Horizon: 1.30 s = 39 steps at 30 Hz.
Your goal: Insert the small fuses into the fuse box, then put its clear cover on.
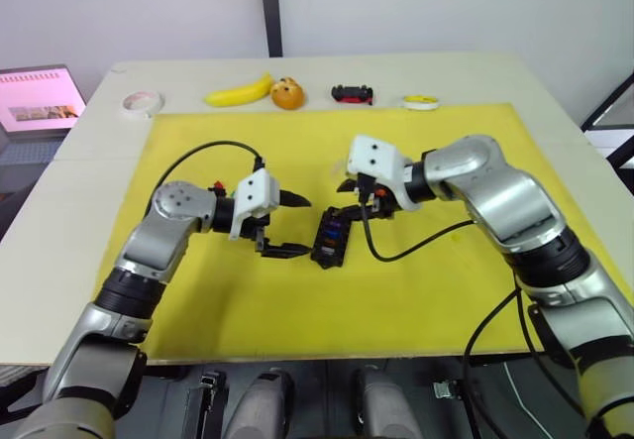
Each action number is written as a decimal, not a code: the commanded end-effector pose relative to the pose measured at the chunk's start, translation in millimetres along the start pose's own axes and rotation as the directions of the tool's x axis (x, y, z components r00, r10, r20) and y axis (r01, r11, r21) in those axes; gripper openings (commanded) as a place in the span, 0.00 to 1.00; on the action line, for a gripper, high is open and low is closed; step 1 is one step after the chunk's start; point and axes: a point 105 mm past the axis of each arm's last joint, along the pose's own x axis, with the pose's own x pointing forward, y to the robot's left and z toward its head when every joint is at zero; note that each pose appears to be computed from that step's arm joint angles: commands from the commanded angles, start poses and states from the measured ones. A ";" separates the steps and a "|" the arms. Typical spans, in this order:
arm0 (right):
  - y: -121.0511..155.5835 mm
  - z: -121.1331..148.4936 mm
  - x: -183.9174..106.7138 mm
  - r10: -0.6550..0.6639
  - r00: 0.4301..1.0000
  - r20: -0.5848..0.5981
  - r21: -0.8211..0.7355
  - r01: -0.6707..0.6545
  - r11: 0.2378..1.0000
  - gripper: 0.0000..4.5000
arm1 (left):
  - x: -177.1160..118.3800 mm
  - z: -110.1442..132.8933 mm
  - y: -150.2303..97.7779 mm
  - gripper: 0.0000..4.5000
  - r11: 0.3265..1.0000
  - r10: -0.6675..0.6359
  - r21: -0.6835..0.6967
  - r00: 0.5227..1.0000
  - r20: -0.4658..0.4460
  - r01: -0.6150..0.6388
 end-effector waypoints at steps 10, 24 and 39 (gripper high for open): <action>22.0 -2.4 -1.9 -0.069 0.922 0.382 0.008 0.071 0.997 0.14 | -1.1 9.2 -6.2 1.00 0.999 -0.012 0.042 1.000 0.025 0.011; 21.4 -27.3 15.3 -0.109 0.936 0.334 0.044 0.100 0.994 0.01 | -1.8 8.5 -6.1 1.00 0.999 -0.010 0.043 1.000 0.014 0.010; 17.6 -32.7 23.0 -0.122 0.945 0.302 0.049 0.112 0.992 0.01 | -3.9 9.4 -1.3 1.00 0.999 0.002 0.046 1.000 0.008 -0.002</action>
